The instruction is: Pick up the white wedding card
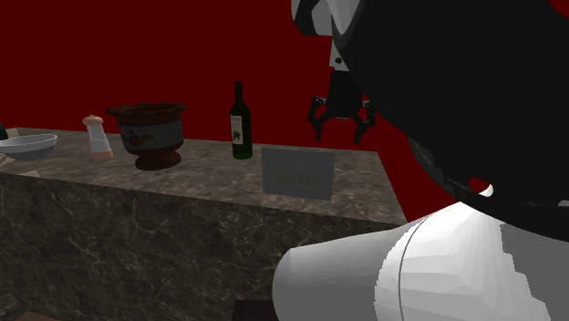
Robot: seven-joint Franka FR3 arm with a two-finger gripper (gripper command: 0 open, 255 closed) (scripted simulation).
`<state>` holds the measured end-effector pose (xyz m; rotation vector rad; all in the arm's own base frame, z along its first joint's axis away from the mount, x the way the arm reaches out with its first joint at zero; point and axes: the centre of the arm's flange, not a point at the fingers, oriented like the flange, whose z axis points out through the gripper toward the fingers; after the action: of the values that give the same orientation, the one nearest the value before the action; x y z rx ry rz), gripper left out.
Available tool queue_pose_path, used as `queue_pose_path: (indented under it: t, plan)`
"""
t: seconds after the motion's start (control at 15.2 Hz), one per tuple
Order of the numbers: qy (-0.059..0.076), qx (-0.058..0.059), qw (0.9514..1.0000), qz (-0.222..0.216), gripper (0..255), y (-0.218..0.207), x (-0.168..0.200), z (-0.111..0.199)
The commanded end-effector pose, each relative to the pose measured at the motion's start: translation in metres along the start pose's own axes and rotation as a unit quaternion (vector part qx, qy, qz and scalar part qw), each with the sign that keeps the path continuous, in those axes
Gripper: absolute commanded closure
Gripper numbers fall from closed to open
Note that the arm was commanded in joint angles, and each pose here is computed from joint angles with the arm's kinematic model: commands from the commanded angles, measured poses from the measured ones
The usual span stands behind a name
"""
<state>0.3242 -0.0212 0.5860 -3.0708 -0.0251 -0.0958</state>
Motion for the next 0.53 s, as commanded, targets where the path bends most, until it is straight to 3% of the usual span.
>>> queue_pose_path:
  t: [0.0, 0.07, 0.2, 0.33, 0.46]
  plan:
    - [0.000, 0.000, 1.0000, 0.000, 0, 0.000, 0.000, 0.000]
    - [0.002, 0.005, 0.9992, -0.040, 0, -0.003, 0.012, 0.002]
    - [0.005, 0.016, 0.9927, -0.120, 0, -0.011, 0.034, 0.007]
    - [0.009, 0.026, 0.9796, -0.199, 0, -0.022, 0.056, 0.012]
    - [0.013, 0.036, 0.9602, -0.277, 0, -0.037, 0.075, 0.015]
